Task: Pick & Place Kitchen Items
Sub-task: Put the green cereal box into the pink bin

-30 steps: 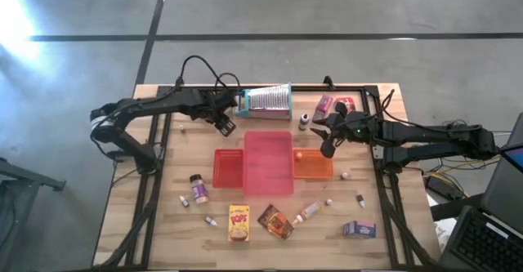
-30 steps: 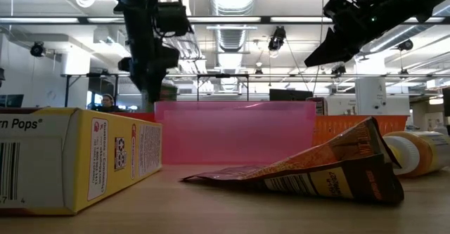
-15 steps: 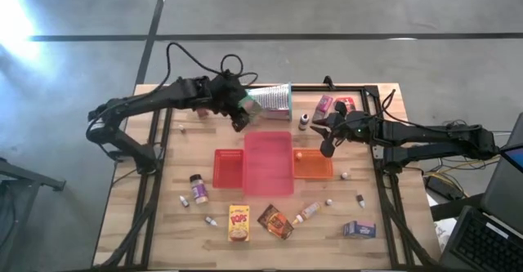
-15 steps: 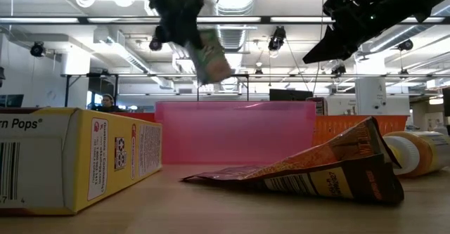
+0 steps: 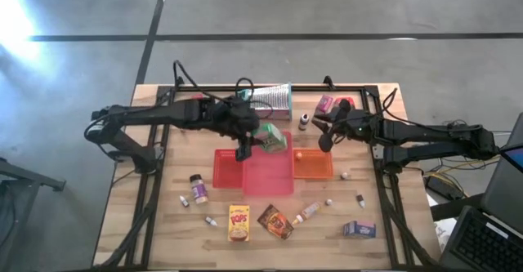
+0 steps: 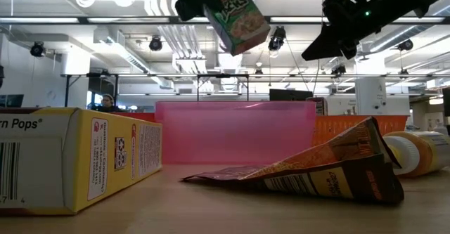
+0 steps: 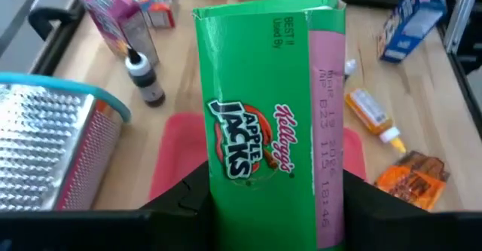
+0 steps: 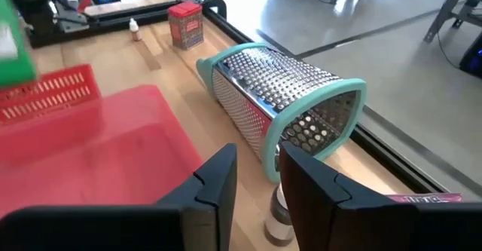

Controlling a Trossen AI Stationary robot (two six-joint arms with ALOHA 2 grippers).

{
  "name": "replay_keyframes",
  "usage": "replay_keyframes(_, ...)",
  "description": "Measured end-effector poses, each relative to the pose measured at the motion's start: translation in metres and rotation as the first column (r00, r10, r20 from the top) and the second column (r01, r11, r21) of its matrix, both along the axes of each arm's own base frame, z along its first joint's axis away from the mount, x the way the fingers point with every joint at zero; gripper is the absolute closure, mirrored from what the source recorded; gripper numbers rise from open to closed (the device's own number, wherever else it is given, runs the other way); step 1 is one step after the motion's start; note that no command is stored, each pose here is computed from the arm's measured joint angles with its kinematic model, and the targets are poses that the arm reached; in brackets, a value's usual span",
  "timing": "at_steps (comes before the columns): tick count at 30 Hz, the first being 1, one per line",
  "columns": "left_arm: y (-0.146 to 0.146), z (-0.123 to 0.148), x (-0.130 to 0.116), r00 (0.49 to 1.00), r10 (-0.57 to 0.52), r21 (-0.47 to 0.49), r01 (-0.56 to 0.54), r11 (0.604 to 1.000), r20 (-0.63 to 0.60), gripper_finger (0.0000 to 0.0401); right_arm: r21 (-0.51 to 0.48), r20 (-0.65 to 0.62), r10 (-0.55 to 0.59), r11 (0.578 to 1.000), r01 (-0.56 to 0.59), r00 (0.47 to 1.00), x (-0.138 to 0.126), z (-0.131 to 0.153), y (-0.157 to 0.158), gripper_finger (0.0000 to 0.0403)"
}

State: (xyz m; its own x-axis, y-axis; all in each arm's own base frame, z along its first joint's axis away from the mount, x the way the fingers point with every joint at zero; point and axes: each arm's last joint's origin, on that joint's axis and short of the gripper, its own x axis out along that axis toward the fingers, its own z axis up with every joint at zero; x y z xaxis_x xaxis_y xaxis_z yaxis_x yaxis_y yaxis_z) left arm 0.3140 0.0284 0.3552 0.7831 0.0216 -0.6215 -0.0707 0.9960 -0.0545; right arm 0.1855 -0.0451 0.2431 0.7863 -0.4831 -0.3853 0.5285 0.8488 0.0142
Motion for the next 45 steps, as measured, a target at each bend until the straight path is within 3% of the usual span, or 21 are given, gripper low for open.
replay_keyframes(5, 0.0, -0.015, 0.004, 0.995, -0.013, 0.013, 0.014, 1.0, -0.098, 0.024, 0.011, 0.011, -0.008, 1.0, 0.008, 1.0, 0.0, 0.001, 0.0, 0.0296)
replay_keyframes(9, 0.004, -0.029, 0.01, 0.982, 0.021, 0.105, -0.002, 0.994, -0.187, 0.024, 0.009, 0.011, -0.029, 1.0, 0.028, 1.0, -0.001, 0.001, -0.003, 0.03)
replay_keyframes(17, 0.022, -0.052, 0.024, 0.964, 0.041, 0.147, -0.001, 0.989, -0.264, 0.024, 0.015, -0.001, -0.061, 0.998, 0.061, 0.998, -0.003, 0.0, -0.008, 0.0321)
replay_keyframes(22, 0.026, -0.068, 0.03, 0.944, -0.001, 0.177, 0.062, 0.982, -0.33, 0.024, 0.015, -0.011, -0.06, 0.998, 0.06, 0.998, -0.003, -0.001, -0.008, 0.0325)
replay_keyframes(31, 0.03, -0.089, 0.035, 0.895, 0.057, 0.251, 0.062, 0.966, -0.442, 0.024, 0.014, -0.021, -0.058, 0.998, 0.058, 0.998, -0.003, -0.001, -0.008, 0.0297)
replay_keyframes(45, 0.041, -0.117, 0.027, 0.872, 0.053, 0.217, 0.062, 0.974, -0.486, 0.024, 0.02, -0.037, -0.059, 0.998, 0.06, 0.998, -0.004, -0.003, -0.008, 0.0263)
